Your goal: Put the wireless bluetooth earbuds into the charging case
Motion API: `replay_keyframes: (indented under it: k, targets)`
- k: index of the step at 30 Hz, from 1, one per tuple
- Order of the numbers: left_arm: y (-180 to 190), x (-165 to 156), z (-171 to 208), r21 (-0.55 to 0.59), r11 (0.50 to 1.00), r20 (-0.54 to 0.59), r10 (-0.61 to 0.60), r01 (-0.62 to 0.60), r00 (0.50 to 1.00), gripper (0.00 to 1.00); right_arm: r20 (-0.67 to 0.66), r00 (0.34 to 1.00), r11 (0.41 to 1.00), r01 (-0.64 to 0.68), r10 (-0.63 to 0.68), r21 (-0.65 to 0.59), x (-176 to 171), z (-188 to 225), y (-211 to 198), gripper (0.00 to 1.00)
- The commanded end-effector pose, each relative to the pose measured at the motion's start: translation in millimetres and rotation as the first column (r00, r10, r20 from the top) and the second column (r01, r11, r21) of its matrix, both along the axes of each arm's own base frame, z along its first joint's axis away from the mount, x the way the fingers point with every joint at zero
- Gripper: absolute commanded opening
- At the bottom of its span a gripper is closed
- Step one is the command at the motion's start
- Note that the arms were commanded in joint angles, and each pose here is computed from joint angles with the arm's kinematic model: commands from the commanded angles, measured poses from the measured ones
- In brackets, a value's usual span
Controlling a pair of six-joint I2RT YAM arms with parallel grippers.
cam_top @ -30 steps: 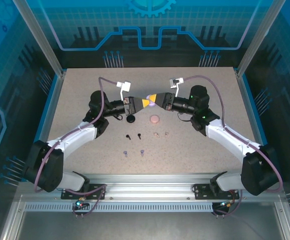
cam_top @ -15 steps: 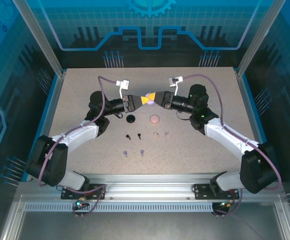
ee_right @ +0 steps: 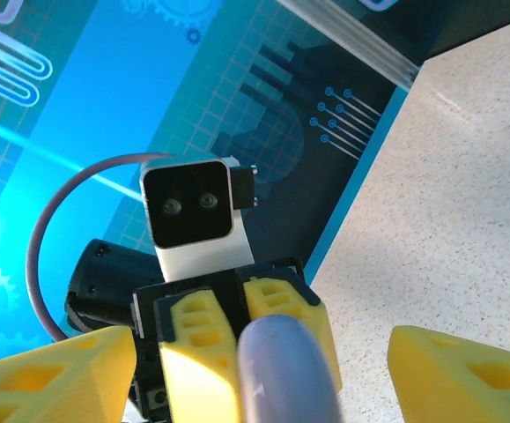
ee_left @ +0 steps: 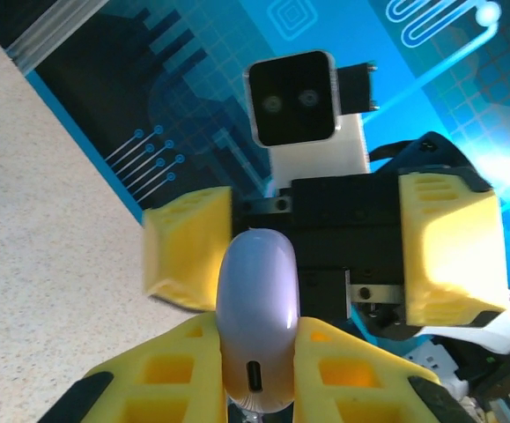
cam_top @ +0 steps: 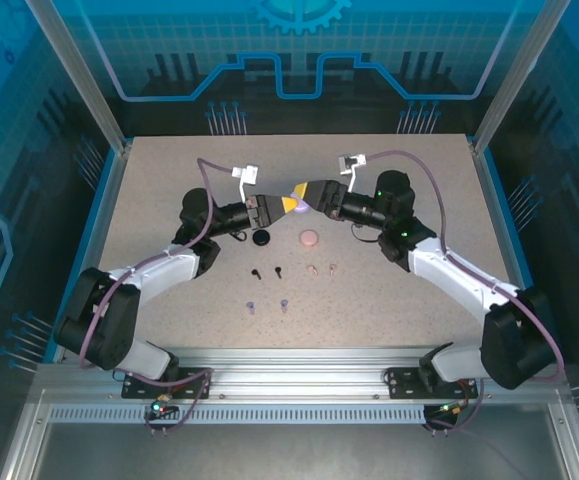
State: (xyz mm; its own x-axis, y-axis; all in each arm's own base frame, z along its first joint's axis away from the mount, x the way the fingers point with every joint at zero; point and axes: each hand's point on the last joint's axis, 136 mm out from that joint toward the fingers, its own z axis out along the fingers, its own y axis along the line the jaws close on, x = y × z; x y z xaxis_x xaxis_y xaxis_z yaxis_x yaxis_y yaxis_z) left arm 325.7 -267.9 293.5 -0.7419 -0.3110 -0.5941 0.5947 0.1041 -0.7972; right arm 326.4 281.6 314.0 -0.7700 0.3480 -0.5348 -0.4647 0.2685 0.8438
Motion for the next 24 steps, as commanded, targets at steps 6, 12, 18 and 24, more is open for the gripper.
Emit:
replay_keyframes:
  k: [6,12,18,24]
  targets:
    - [10.6,0.3,-6.2,0.095,0.990,0.078,0.100,-0.108,0.992,0.00,0.101,0.983,0.941,0.177,-0.154,-0.290,-26.2,-16.1,-45.5,0.81]
    - [14.0,-3.6,-9.7,0.157,0.979,0.113,0.110,-0.127,0.988,0.00,0.181,0.981,0.869,0.147,-0.067,-0.472,-42.8,-31.0,-37.7,0.81]
    - [13.1,-11.2,-9.1,0.184,0.977,0.129,0.086,-0.109,0.988,0.00,0.207,0.978,0.851,0.140,-0.038,-0.506,-36.1,-35.3,-19.6,0.80]
    - [8.9,-18.4,-11.1,0.204,0.975,0.134,0.061,-0.088,0.989,0.00,0.211,0.977,0.862,0.136,-0.035,-0.488,-25.5,-31.8,-8.2,0.80]
